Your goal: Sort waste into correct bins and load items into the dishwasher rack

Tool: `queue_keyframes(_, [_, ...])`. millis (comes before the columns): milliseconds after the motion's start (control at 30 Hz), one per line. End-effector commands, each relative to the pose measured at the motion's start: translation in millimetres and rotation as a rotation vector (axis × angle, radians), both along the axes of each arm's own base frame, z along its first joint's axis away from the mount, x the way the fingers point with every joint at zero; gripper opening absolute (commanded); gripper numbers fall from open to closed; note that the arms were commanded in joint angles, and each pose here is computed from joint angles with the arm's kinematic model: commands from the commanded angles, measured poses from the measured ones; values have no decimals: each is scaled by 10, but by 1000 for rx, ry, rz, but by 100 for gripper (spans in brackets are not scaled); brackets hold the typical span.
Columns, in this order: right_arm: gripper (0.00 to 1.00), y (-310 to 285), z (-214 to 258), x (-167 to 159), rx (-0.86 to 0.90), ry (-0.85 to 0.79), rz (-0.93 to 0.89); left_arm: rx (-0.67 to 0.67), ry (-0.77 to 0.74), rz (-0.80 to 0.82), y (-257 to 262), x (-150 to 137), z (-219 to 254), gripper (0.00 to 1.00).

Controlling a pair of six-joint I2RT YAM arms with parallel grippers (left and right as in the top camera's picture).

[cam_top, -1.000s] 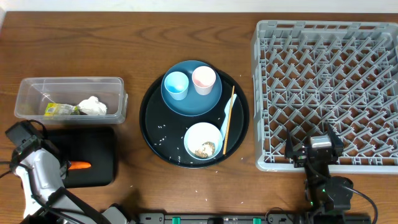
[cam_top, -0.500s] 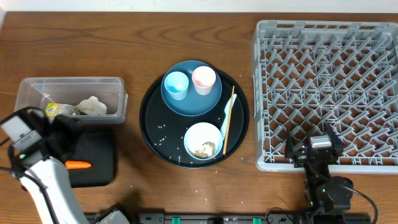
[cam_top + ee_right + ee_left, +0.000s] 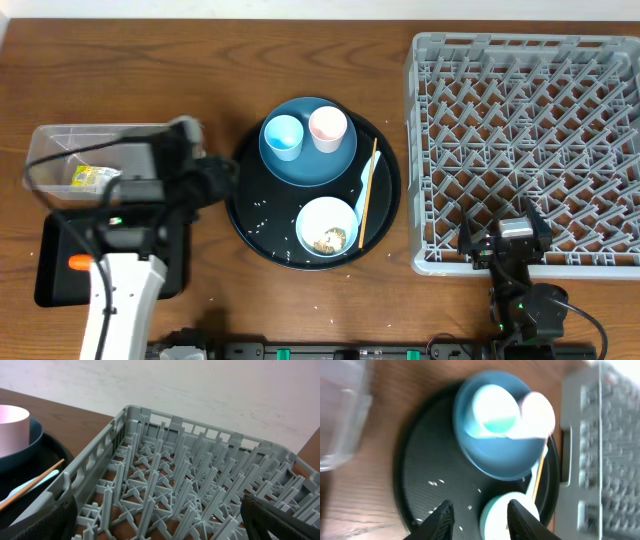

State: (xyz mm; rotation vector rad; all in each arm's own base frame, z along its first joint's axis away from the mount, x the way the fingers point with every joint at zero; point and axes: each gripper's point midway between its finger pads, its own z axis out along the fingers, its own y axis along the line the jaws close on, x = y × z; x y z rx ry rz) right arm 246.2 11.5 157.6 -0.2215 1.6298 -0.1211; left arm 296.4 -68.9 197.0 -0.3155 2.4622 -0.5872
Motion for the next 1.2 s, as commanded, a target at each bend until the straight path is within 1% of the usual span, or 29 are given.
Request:
queue_keyframes(0, [99, -20, -6, -1, -6, 0, -8, 154, -23, -39, -117, 5, 0, 37])
queue_keyframes(67, [99, -20, -6, -1, -6, 0, -8, 194, -17, -83, -260, -20, -54, 37])
queue_keyframes(133, [99, -20, -6, -1, -6, 0, -8, 208, 5, -136, -417, -52, -117, 40])
queue_keyframes(233, [99, -20, -6, -1, -6, 0, -8, 229, 79, -187, -553, -92, -218, 41])
queue_keyframes(367, [99, -20, -6, -1, -6, 0, -8, 270, 200, -232, -661, -76, -303, 41])
queue_keyframes(433, [99, -20, -6, -1, -6, 0, -8, 285, 240, -254, -731, -58, -314, 41])
queue_keyframes(533, [99, -20, -6, -1, -6, 0, -8, 297, 259, -290, -854, -57, -341, 41])
queue_keyframes(967, [99, -20, -6, -1, -6, 0, -8, 416, 437, -512, -1362, -550, -900, 42])
queue_keyframes(1067, [99, -20, -6, -1, -6, 0, -8, 444, 470, -547, -1441, -621, -1037, 46])
queue_keyframes(1167, [99, -20, -6, -1, -6, 0, -8, 463, 506, -557, -1461, -640, -1170, 46])
